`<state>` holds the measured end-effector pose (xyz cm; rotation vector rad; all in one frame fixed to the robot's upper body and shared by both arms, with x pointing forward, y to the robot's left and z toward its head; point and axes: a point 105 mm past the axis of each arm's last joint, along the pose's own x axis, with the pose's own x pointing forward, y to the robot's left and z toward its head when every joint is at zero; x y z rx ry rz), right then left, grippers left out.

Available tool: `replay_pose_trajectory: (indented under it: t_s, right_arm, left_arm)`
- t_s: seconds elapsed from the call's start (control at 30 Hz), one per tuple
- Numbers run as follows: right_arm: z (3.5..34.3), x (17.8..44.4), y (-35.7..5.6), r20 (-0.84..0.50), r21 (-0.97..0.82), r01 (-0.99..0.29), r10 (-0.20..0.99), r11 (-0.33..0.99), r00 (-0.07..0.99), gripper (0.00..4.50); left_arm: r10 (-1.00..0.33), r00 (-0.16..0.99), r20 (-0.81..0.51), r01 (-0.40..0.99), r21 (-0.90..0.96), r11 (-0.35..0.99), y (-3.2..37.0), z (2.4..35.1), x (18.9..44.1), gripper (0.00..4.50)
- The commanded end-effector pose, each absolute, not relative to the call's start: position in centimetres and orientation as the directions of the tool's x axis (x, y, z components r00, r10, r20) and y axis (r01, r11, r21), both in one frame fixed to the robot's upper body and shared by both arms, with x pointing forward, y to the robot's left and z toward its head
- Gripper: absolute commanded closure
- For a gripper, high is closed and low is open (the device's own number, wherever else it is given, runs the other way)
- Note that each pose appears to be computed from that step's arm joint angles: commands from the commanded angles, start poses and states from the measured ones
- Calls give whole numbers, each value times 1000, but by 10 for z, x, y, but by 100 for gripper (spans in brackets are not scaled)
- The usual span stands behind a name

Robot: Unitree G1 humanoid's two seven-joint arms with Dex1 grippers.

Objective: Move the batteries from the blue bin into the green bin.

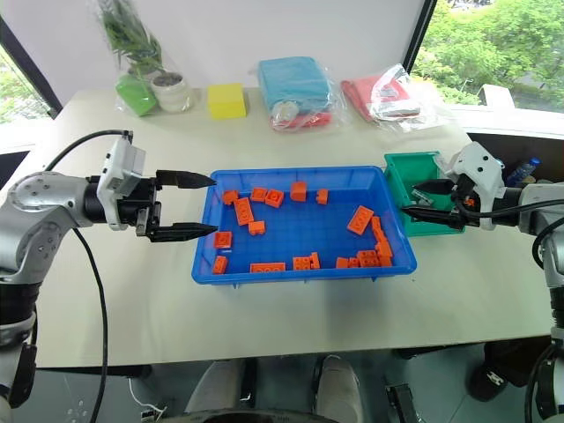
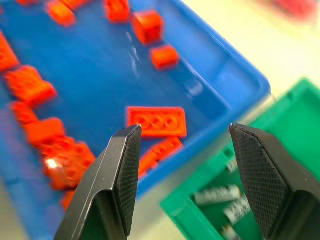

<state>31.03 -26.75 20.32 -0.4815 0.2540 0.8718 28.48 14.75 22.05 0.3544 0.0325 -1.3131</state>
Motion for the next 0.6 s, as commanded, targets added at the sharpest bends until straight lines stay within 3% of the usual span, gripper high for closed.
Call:
replay_pose_trajectory:
  t_s: [0.03,0.6]
  right_arm:
    - [226,301,-262,-358,-288,-829,749,480,558,165]
    - [227,292,-258,-353,-205,-869,794,451,495,165]
  left_arm:
    - [-941,275,-198,938,269,218,152,238,281,0]
    - [-925,324,-196,922,284,263,162,246,275,0]
